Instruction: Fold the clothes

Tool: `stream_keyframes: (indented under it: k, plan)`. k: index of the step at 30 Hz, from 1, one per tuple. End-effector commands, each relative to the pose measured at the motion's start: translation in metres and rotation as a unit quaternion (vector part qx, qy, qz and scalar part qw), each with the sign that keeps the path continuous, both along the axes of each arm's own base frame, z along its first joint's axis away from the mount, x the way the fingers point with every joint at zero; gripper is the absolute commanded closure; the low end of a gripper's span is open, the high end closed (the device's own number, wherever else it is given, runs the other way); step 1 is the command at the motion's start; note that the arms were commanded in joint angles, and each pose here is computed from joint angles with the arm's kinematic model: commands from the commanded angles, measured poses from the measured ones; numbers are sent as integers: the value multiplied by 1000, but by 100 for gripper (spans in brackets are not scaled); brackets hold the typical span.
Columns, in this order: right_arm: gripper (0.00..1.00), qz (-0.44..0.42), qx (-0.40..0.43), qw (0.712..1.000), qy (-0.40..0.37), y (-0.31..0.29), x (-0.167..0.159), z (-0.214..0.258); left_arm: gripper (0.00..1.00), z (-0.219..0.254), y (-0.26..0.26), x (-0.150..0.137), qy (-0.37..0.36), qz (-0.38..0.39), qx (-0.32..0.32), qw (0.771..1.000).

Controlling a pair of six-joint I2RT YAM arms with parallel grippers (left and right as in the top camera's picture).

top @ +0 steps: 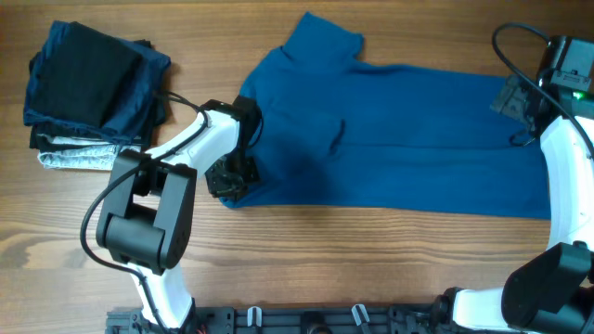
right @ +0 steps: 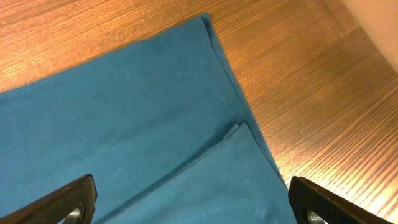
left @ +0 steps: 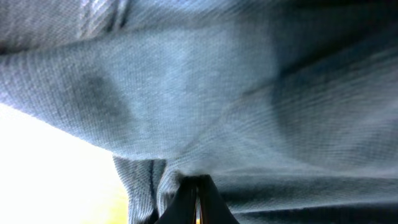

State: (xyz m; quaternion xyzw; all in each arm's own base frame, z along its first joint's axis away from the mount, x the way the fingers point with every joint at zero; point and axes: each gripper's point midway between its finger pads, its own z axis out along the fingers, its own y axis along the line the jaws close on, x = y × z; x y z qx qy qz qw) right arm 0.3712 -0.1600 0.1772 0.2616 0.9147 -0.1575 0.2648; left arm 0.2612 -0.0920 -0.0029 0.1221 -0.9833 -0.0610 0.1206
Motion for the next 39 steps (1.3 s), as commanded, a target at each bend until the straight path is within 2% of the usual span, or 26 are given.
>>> stream_keyframes:
  k: [1,3,6,7,9,11,13,15,18,22,25,30,33,36,39]
  plan:
    - [0,-7,0,1000,-12,0,0,6,96,-11,18,-9,18,6,42,999]
    - [1,-7,0,1000,-12,0,0,6,96,2,13,6,-20,8,29,999]
    - [1,-7,0,1000,-12,0,0,6,96,68,-6,54,-143,11,-19,989]
    - [0,-7,0,1000,-12,0,0,6,96,105,-12,74,-204,4,-41,978]
    - [0,-7,0,1000,-12,0,0,6,96,178,-26,114,-339,-15,-86,937]
    - [1,-7,0,1000,-12,0,0,6,96,232,-44,146,-451,-44,-135,881]
    - [0,-7,0,1000,-12,0,0,6,96,246,-65,163,-486,-99,-176,850]
    - [1,-7,0,1000,-12,0,0,6,96,236,-80,185,-500,-132,-189,835]
    - [0,-7,0,1000,-12,0,0,6,96,185,-91,221,-492,-140,-184,840]
    - [0,-7,0,1000,-12,0,0,6,96,108,-94,239,-448,-146,-172,865]
    - [0,-7,0,1000,-12,0,0,6,96,46,-60,248,-409,-128,-128,894]
    - [0,-7,0,1000,-12,0,0,6,96,1,-19,267,-405,-89,-112,903]
    - [0,-7,0,1000,-12,0,0,6,96,-18,-3,264,-387,-75,-104,913]
    - [0,-7,0,1000,-12,0,0,6,96,-33,14,248,-348,-62,-90,931]
    - [0,-7,0,1000,-12,0,0,6,96,-45,50,223,-294,-42,-23,955]
